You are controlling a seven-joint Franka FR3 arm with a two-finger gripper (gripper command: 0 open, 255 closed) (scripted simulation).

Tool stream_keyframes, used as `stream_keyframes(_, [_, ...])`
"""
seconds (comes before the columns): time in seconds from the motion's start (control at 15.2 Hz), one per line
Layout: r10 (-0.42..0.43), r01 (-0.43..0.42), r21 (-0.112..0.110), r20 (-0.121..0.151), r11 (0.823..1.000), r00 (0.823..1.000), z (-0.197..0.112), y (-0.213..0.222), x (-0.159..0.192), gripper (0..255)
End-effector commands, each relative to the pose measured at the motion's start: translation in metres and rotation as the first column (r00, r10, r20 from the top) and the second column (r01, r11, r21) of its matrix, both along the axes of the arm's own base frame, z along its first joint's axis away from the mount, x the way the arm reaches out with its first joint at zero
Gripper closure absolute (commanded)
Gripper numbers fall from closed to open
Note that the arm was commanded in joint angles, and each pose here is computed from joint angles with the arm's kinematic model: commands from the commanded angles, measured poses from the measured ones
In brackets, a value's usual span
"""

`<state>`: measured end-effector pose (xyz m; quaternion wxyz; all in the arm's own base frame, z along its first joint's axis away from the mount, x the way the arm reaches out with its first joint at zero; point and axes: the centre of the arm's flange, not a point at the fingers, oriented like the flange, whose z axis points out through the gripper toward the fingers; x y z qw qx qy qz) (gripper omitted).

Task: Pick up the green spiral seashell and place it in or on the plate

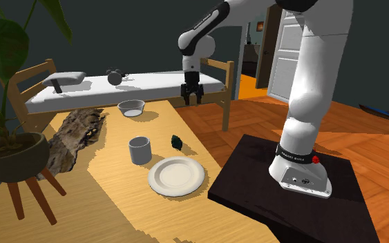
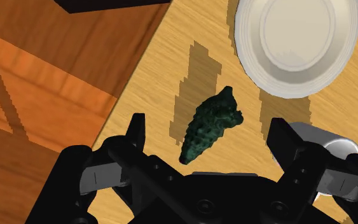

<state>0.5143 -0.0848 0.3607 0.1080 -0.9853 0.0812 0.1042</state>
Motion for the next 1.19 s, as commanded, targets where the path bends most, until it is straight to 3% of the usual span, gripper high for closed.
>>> stream_keyframes(0.0, [-0.01,0.01,0.021,0.0,1.0,1.0,-0.017,-0.01,0.022,0])
stream_keyframes(0.66, [-0.054,0.054,0.121,-0.005,0.991,0.999,-0.104,-0.046,0.115,0])
stream_keyframes(1.12, [-0.054,0.054,0.121,-0.005,0.991,0.999,-0.138,-0.033,0.109,0])
